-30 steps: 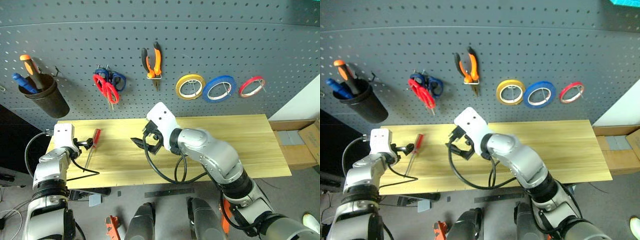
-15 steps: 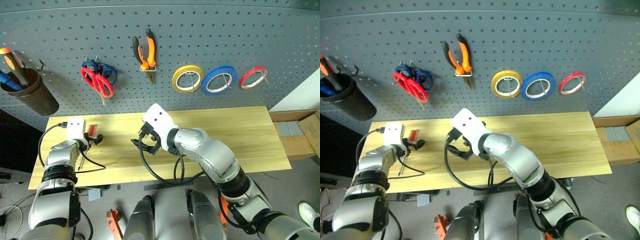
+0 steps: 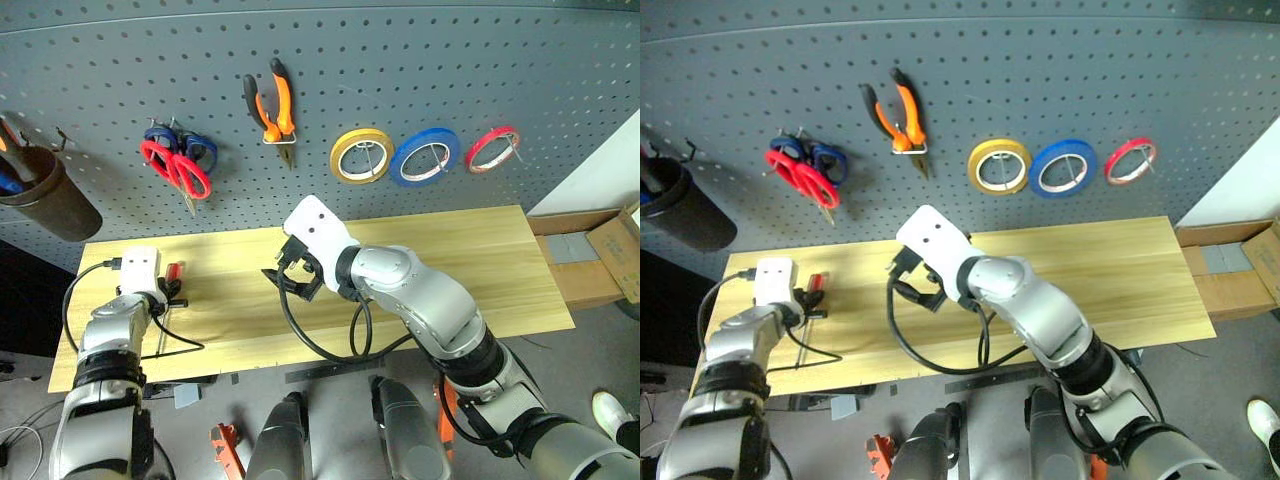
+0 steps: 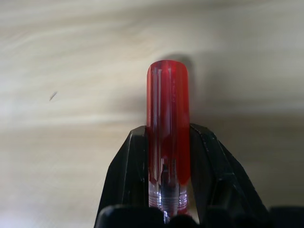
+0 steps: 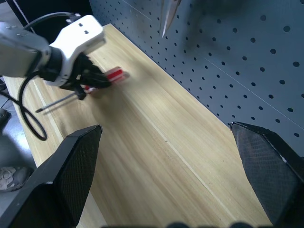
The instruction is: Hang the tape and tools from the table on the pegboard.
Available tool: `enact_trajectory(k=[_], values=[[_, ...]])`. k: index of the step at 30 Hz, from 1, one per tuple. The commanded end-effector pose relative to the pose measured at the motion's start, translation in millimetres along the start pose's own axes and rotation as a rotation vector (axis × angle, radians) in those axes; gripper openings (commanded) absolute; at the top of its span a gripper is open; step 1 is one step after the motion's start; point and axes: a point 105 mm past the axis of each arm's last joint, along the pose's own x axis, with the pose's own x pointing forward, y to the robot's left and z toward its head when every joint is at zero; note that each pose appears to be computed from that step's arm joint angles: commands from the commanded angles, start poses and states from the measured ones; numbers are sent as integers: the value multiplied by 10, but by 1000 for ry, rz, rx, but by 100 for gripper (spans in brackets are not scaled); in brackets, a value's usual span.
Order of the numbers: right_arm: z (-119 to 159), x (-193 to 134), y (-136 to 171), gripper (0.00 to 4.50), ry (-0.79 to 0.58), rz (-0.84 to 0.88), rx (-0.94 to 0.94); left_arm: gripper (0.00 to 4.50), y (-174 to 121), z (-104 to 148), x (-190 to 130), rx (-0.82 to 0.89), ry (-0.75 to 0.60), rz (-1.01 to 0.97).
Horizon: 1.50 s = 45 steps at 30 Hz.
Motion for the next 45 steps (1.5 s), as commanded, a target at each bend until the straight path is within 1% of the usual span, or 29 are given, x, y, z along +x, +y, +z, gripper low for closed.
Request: enact_trajectory(k=[1,4,6,8,10,12,13,15,18,21,22,24,29,30,32,34,37,41,45], values=[[210,-130,43,450,-94,38,-43,81,13,149,-160,-42,-122,22],[258,-228,28,450,-127,56,-76,81,-109,296,-338,-93,-250,-26],[342,-315,25,450,-188,71,-136,81,-160,408,-498,-90,-341,-53],[466,-402,20,450,-289,72,-222,81,-191,518,-659,-60,-421,-70],[503,-473,15,450,-334,99,-239,81,-206,631,-793,-30,-496,-73],[525,-560,7,450,-359,147,-213,81,-215,744,-923,6,-561,-68],[527,-569,-5,450,-365,158,-207,81,-216,773,-938,14,-574,-65],[551,-633,8,450,-383,194,-222,81,-224,886,-1040,44,-633,-59],[563,-677,21,450,-390,228,-272,81,-278,1160,-1241,98,-764,-51],[558,-662,-3,450,-394,232,-288,81,-330,1356,-1340,126,-849,-60],[565,-662,-21,450,-396,228,-292,81,-344,1491,-1417,128,-903,-69],[579,-661,-60,450,-401,215,-304,81,-305,1750,-1570,132,-1004,-57],[629,-631,-170,450,-420,167,-304,81,-172,2175,-1744,99,-1138,-33],[640,-624,-184,450,-422,162,-307,81,-173,2257,-1768,93,-1160,-43],[657,-610,-200,450,-425,156,-316,81,-159,2500,-1847,46,-1224,-69],[663,-603,-211,450,-427,151,-321,81,-127,2642,-1902,18,-1263,-77],[696,-595,-274,450,-433,115,-326,81,97,2887,-2042,-1,-1329,-13],[710,-593,-304,450,-436,98,-336,81,248,3003,-2122,-18,-1366,6],[724,-578,-298,450,-441,101,-335,81,384,2940,-2064,-16,-1344,57]])
